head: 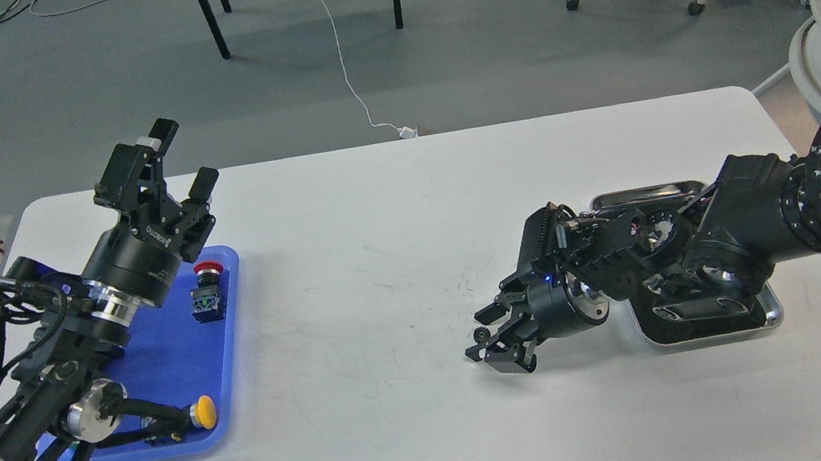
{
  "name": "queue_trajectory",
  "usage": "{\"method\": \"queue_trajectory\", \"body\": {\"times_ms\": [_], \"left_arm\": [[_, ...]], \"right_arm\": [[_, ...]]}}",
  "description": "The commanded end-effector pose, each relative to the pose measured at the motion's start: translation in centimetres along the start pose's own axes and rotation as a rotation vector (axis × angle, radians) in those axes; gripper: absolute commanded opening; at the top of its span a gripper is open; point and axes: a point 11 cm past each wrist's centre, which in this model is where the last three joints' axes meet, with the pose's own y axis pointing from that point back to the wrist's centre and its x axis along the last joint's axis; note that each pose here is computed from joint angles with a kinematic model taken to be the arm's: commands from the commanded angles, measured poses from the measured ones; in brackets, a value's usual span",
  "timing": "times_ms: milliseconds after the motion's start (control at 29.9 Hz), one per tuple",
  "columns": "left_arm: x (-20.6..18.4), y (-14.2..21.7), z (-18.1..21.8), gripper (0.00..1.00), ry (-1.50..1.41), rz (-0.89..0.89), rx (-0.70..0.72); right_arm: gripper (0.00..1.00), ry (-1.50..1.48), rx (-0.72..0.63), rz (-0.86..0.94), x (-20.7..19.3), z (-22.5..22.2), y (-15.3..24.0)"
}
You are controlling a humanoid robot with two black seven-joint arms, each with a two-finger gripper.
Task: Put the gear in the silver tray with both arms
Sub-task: 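Reach the right gripper to the second gear and grasp it, then lower the gear into the silver tray and open the right gripper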
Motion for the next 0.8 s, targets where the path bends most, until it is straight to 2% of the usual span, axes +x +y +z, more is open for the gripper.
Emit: {"method": "queue_trajectory", "body": {"times_ms": [0, 134, 401, 535, 635, 769], "left_arm": [[0.0, 0.0, 0.0, 0.98, 0.001, 0.001, 0.0], [-0.1, 0.0, 0.0, 0.98, 0.002, -0.001, 0.0], [-0.1, 0.0, 0.0, 0.98, 0.002, -0.001, 0.0], [-0.3, -0.1, 0.0, 0.98, 0.004, -0.007, -0.003], [-0.5, -0.2, 0.3, 0.98, 0.003, -0.014, -0.01], [-1.0, -0.3, 0.1, 0.98, 0.012, -0.02, -0.012]], "right_arm": [[0.24, 0.0, 0.0, -0.005, -0.1, 0.0, 0.0], [0.19, 0.004, -0.006, -0.018, -0.5, 0.2, 0.2], [0.19, 0.0, -0.055, 0.011, 0.6, 1.9, 2.0], [0.19, -0.019, -0.134, 0.045, 1.6, 4.3, 6.0], [0.19, -0.063, -0.218, 0.079, 1.7, 6.4, 10.8], [0.2, -0.147, -0.31, 0.094, -1.3, 7.8, 16.5]]}}
